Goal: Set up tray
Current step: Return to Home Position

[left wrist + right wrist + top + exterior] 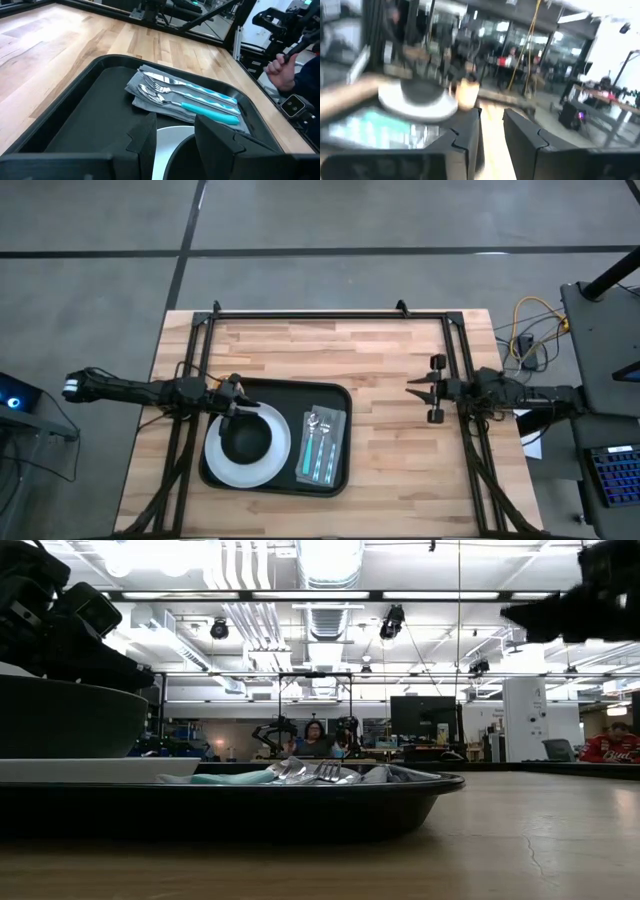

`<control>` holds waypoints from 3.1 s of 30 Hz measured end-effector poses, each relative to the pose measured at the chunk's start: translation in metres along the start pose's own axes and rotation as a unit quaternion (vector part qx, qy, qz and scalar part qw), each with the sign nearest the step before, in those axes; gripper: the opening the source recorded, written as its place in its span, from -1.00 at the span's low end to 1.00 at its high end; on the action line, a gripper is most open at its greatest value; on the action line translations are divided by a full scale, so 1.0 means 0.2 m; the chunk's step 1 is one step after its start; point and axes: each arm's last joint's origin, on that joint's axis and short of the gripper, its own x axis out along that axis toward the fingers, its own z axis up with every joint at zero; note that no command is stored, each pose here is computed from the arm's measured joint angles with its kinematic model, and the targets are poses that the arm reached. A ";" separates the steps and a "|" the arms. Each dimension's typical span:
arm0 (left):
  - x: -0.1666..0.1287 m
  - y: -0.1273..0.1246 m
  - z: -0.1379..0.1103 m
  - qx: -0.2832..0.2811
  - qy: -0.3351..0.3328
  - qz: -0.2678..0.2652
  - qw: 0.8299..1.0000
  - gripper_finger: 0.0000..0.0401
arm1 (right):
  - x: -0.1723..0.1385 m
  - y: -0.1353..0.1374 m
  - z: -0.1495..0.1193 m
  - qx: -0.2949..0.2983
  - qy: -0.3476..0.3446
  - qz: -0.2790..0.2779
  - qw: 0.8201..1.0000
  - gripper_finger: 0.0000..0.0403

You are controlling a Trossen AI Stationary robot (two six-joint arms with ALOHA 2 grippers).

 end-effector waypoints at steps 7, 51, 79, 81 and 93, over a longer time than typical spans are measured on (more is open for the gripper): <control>0.00 0.00 0.00 0.000 0.003 0.001 1.000 -0.43 | 0.00 0.01 -0.07 -0.041 0.079 -0.015 0.996 -0.66; 0.00 0.00 -0.01 0.000 0.006 0.002 1.000 -0.43 | 0.02 0.01 -0.10 -0.075 0.118 -0.004 0.990 -0.59; 0.00 0.00 0.00 0.000 0.006 0.002 1.000 -0.43 | 0.02 0.01 -0.10 -0.075 0.118 -0.004 0.990 -0.60; 0.00 0.00 0.00 0.000 0.006 0.002 1.000 -0.43 | 0.02 0.01 -0.10 -0.075 0.118 -0.004 0.990 -0.59; 0.00 0.00 0.00 0.000 0.006 0.002 1.000 -0.43 | 0.02 0.01 -0.10 -0.075 0.118 -0.004 0.990 -0.62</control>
